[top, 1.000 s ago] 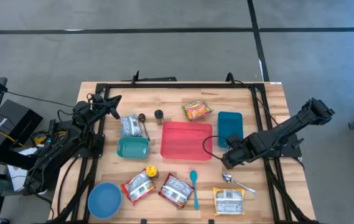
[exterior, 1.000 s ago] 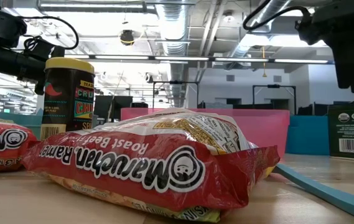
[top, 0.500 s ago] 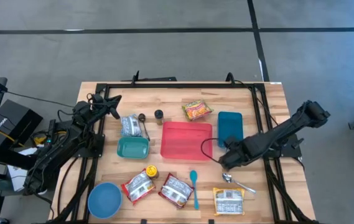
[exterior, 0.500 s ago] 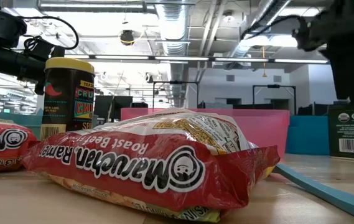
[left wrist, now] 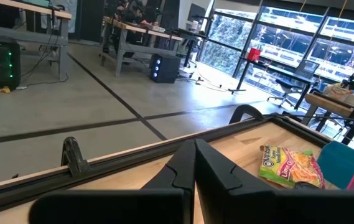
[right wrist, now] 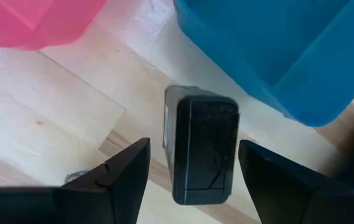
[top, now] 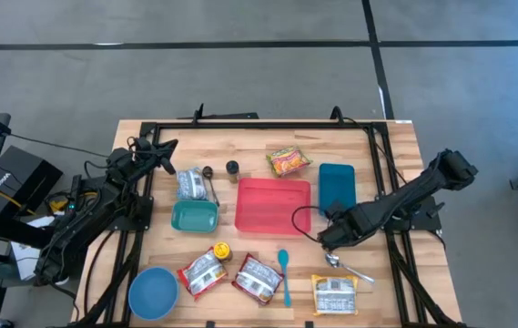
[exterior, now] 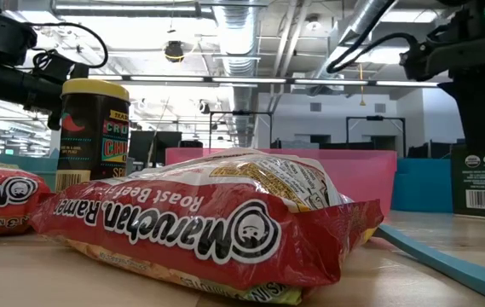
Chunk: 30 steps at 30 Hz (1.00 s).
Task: Pick & Place Food Item
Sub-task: Put the black seasoning can into the blue bin
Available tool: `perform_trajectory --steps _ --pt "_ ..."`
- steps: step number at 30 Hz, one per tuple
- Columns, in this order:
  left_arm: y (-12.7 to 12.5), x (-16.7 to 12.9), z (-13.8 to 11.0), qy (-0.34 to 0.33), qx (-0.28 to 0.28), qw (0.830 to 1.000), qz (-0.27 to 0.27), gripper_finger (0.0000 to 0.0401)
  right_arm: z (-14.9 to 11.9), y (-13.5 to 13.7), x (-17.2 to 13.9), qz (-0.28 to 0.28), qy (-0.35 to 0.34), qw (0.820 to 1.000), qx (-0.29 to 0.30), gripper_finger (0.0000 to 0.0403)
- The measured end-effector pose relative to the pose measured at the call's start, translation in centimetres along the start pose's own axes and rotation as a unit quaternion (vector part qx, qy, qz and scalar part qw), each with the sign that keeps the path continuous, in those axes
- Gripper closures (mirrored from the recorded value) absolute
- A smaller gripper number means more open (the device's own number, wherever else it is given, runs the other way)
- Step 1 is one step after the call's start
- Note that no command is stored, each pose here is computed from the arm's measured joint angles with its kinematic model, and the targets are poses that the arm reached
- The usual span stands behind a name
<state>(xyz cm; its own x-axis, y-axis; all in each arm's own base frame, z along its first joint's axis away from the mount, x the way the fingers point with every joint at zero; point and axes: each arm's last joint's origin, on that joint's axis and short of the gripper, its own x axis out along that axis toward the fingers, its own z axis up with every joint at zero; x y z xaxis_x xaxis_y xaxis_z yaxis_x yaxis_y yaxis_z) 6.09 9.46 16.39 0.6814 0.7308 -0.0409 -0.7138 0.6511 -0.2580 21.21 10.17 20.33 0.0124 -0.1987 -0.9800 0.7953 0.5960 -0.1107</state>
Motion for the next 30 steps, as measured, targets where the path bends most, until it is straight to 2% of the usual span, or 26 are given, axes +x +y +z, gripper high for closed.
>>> perform_trajectory --steps 7,12,17,30 --pt "0.0 0.0 0.0 0.000 0.000 1.000 0.000 0.0401 0.0 0.3 0.0 0.015 -0.003 1.000 0.002 0.0163" --pt "0.0 0.0 0.0 0.000 0.000 1.000 0.000 0.0401 -0.3 0.4 1.5 0.039 -0.001 0.999 0.005 0.0163" --pt "0.0 0.0 0.0 0.000 0.000 1.000 0.000 0.0401 -0.5 0.2 2.0 0.036 -0.003 0.999 0.009 0.0165" --pt "0.0 0.0 0.0 0.000 0.000 1.000 0.000 0.0401 -0.5 0.3 2.0 0.040 -0.002 0.999 0.010 0.0212"
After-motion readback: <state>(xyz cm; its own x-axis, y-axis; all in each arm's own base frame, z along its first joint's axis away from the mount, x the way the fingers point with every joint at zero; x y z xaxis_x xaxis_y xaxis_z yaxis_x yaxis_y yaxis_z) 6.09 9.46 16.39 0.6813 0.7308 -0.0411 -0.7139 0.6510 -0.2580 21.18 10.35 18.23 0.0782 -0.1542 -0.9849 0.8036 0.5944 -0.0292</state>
